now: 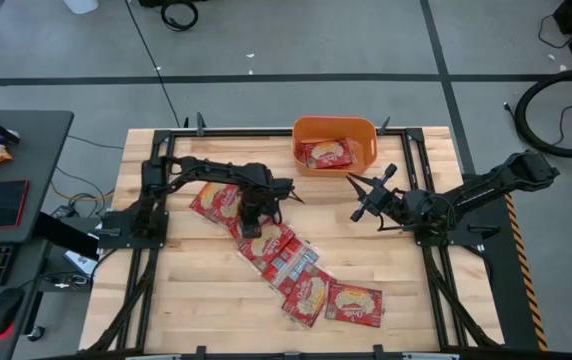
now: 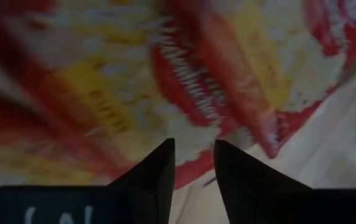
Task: Sort popcorn bags into baskets
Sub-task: Put the popcorn bag into the bin
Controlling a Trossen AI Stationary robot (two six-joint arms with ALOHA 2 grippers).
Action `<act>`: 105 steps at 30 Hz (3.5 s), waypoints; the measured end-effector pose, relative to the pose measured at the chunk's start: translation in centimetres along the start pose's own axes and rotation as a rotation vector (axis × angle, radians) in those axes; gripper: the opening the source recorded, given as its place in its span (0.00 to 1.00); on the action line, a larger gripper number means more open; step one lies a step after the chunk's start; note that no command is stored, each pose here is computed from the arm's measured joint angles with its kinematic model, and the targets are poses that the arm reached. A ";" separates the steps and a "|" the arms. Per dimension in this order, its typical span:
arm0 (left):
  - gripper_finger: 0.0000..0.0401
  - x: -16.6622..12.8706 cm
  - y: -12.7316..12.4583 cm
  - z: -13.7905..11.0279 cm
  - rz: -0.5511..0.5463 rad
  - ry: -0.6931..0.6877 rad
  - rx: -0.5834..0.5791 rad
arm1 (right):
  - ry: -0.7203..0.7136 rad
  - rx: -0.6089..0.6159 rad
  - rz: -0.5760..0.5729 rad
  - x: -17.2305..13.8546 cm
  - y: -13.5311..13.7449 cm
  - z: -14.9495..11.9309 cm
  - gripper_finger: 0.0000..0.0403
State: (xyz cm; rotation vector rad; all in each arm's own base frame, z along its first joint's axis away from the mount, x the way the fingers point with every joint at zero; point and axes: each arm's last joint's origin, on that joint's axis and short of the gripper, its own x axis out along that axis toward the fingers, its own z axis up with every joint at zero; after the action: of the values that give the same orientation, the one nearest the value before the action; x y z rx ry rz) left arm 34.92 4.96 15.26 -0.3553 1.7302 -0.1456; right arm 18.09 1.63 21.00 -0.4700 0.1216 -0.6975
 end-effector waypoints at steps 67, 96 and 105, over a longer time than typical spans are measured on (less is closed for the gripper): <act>0.02 -2.3 -1.8 -0.8 -0.078 -0.562 -0.110 | -0.047 0.015 0.055 0.0 0.1 0.2 0.12; 0.01 -18.2 1.6 3.8 0.695 -1.323 0.018 | -0.053 0.017 0.055 0.0 0.0 0.3 0.12; 0.01 -14.9 5.5 7.9 0.684 -1.113 0.048 | -0.064 0.017 0.072 0.0 0.1 0.3 0.12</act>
State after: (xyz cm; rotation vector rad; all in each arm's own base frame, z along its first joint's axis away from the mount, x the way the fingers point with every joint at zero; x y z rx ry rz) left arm 44.02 15.67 26.14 0.2025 0.6601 0.4401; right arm 18.24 1.78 21.25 -0.4685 0.0719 -0.6119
